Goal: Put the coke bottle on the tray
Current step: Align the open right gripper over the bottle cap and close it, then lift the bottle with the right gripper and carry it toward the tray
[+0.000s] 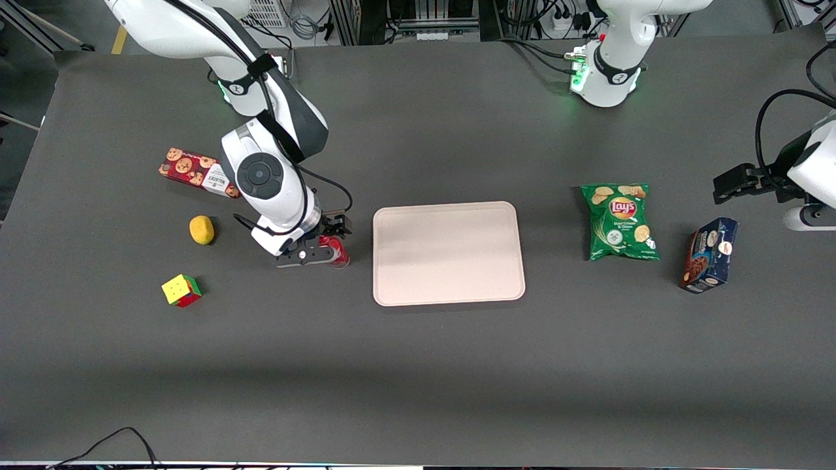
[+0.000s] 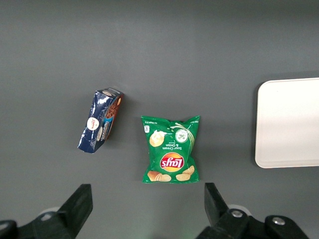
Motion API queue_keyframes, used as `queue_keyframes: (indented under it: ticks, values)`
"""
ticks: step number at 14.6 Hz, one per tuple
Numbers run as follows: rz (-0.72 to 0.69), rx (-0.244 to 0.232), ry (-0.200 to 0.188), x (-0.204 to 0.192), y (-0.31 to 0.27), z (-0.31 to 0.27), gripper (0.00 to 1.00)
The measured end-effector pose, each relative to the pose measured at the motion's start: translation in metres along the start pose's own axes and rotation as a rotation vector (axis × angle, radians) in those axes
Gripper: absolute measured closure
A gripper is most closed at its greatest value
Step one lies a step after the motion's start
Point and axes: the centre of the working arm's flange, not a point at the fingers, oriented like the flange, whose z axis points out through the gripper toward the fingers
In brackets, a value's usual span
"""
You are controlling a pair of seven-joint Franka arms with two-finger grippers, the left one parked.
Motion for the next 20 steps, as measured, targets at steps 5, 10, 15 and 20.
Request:
queue_keyframes:
  ticks: [5, 10, 15, 20]
  values:
    - [-0.003, 0.006, 0.016, -0.006, 0.001, 0.007, 0.13]
    - [-0.003, 0.008, 0.027, -0.006, 0.001, 0.001, 0.53]
    - [-0.002, 0.011, 0.047, -0.006, 0.002, -0.010, 0.68]
    - [0.005, -0.027, 0.049, -0.015, 0.006, -0.087, 0.68]
